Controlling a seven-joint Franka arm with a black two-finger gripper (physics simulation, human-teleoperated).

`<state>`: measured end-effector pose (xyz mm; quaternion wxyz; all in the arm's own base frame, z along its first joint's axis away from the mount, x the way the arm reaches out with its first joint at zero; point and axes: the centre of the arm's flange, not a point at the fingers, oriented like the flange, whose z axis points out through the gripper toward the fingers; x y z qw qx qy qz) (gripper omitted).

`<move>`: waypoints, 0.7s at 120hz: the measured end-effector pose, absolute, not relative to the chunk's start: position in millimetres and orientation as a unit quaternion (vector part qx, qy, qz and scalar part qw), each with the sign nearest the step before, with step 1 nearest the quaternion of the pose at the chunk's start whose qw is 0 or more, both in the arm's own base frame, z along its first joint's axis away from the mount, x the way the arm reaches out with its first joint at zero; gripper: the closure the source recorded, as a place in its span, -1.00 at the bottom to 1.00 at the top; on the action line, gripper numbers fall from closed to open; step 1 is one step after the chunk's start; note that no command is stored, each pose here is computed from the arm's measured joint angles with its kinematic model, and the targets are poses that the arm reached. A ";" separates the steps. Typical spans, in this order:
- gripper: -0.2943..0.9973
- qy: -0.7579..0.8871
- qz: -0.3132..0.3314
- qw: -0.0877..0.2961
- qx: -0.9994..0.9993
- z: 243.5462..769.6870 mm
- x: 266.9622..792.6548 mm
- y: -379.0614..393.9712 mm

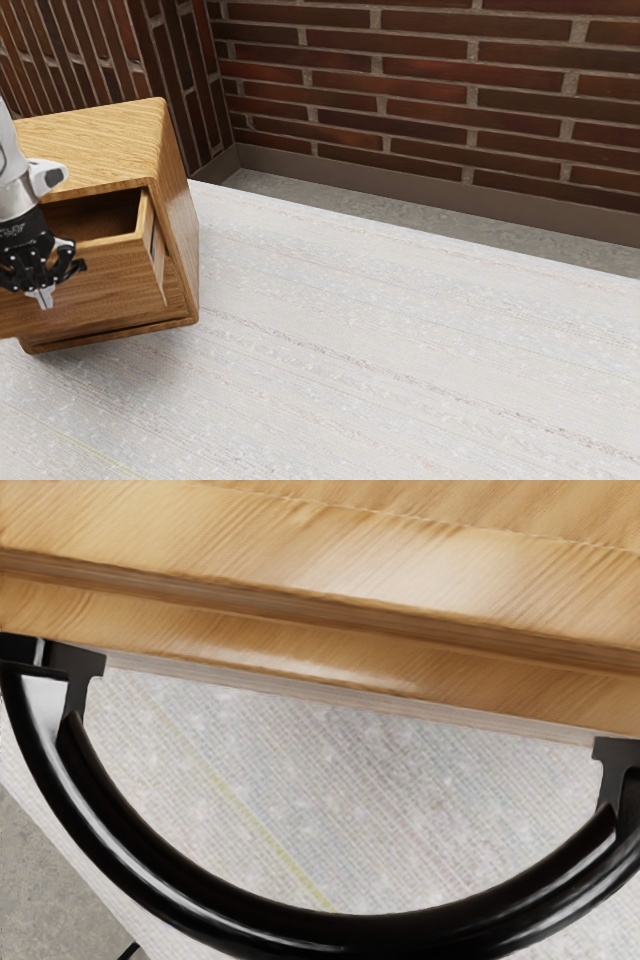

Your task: Push the drawer handle with one arm to close the drawer

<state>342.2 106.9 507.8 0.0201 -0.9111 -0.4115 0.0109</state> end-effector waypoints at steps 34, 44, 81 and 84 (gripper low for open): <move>0.67 -0.411 0.018 0.017 -0.911 505.1 357.8 127.5; 0.67 -0.411 0.017 0.016 -0.911 507.0 361.4 133.4; 0.67 -0.399 0.021 0.016 -0.916 508.9 381.5 149.3; 0.67 -0.398 0.021 0.016 -0.917 509.0 383.5 150.4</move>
